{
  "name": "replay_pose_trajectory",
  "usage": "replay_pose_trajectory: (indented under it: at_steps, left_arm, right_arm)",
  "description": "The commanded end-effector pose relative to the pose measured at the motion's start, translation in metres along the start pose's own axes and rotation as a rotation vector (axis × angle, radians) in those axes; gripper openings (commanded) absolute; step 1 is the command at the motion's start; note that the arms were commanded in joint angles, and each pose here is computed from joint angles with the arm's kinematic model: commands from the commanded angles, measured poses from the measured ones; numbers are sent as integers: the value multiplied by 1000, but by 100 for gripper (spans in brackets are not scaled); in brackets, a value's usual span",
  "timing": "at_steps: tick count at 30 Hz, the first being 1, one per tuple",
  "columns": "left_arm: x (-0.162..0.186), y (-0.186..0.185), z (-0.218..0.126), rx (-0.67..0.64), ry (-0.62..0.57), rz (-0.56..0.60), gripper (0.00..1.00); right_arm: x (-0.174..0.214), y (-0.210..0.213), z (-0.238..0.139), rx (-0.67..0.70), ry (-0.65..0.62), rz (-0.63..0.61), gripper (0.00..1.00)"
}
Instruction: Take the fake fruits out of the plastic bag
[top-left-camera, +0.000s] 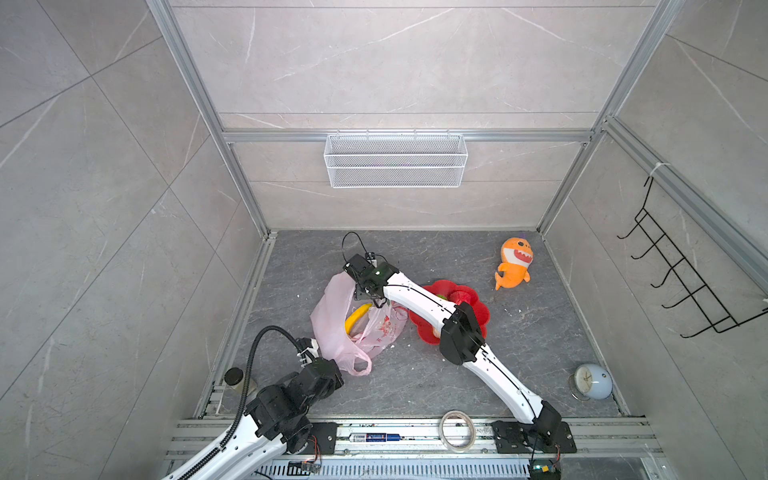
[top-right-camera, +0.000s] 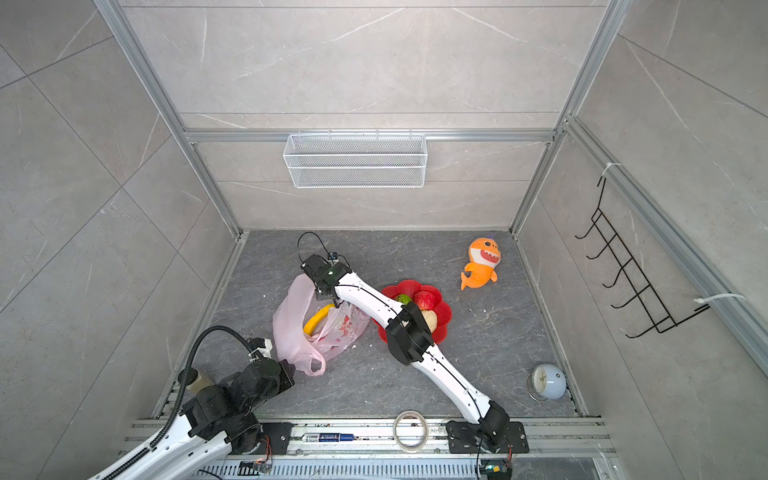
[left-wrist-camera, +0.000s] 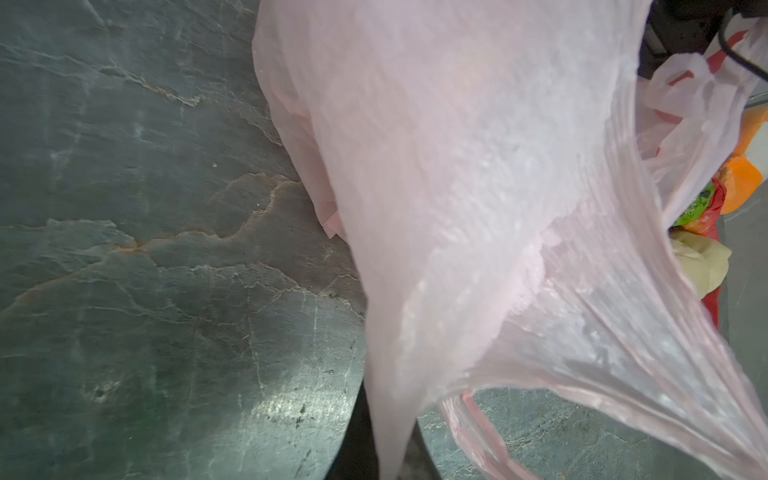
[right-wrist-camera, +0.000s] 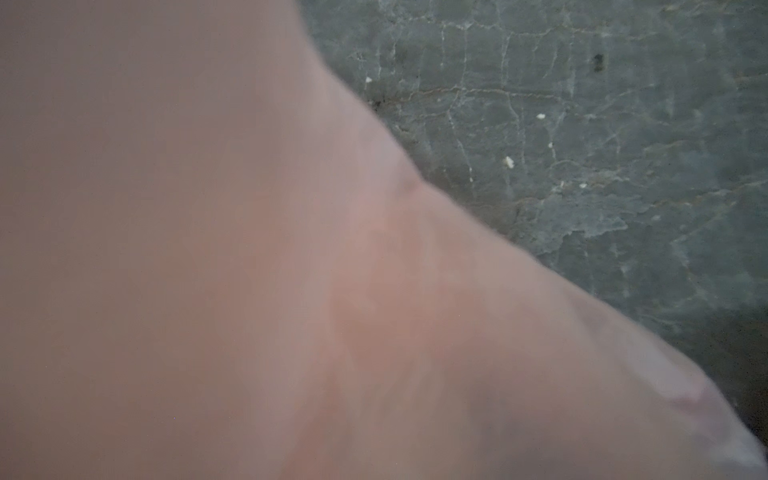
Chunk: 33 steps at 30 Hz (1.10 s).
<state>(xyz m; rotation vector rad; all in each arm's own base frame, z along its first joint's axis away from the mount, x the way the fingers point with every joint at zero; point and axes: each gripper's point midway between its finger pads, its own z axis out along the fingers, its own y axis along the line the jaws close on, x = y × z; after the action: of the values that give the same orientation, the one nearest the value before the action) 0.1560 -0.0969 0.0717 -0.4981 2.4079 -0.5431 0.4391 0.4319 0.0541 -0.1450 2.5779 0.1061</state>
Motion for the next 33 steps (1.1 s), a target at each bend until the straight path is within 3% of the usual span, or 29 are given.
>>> replay_pose_trajectory:
  at_steps: [1,23,33]
  left_arm:
    - [-8,-10,-4,26,-27,16,0]
    - [-13,-21,-4,78,-52,26,0]
    - [-12,-19,-5,79,-53,23,0]
  right_arm:
    - [-8,1,6,-2,-39,60,82]
    - [-30,0,20,9,-183,173,82]
    - [-33,-2,23,15,-195,170,74]
